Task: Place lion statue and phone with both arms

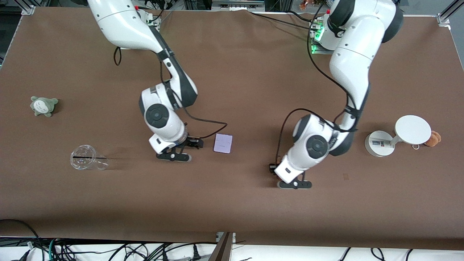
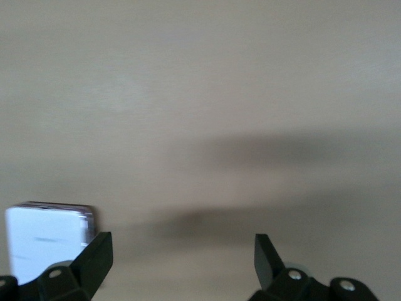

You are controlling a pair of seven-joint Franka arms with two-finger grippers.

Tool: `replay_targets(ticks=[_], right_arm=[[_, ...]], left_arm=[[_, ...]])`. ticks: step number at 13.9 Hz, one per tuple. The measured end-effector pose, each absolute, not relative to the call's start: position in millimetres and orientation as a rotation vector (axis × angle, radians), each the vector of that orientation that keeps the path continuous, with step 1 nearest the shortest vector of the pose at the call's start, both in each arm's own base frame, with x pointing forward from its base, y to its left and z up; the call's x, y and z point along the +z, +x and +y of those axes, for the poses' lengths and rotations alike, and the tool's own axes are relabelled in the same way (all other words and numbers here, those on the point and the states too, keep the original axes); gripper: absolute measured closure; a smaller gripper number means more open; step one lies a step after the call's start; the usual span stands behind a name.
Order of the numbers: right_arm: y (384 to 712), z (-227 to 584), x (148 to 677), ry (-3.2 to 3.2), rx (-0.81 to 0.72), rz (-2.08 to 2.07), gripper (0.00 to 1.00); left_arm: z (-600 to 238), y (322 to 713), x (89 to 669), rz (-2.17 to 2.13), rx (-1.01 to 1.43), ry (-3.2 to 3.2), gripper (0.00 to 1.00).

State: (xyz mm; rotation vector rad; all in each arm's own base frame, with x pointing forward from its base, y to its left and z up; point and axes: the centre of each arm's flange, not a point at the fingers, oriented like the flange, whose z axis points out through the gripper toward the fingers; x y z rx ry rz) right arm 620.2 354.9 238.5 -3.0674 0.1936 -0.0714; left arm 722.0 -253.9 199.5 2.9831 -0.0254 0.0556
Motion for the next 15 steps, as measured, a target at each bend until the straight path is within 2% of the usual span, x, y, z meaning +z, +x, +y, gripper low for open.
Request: replay_targets(ticks=[4,7,11,15], right_arm=[[595.9,417.7,219.0,-3.02,-0.155,0.236,0.0],[580.2,454.8,199.0,-3.009,-0.17,0.235,0.0],[570.2,474.2,174.0,-3.025,-0.162,0.2,0.0],[572.3,474.0,170.6,-3.041,-0.184,0.176,0.0]], left_arm=[[-153.4,732.2,211.9,-0.069,-0.158,2.887,0.64],[-83.1,725.5,214.8,-0.085,-0.211,2.859,0.64],[-40.4,703.4,191.7,-0.094,-0.295,2.849,0.64],[-3.5,696.3,191.6,-0.107,-0.345,2.832,0.64]])
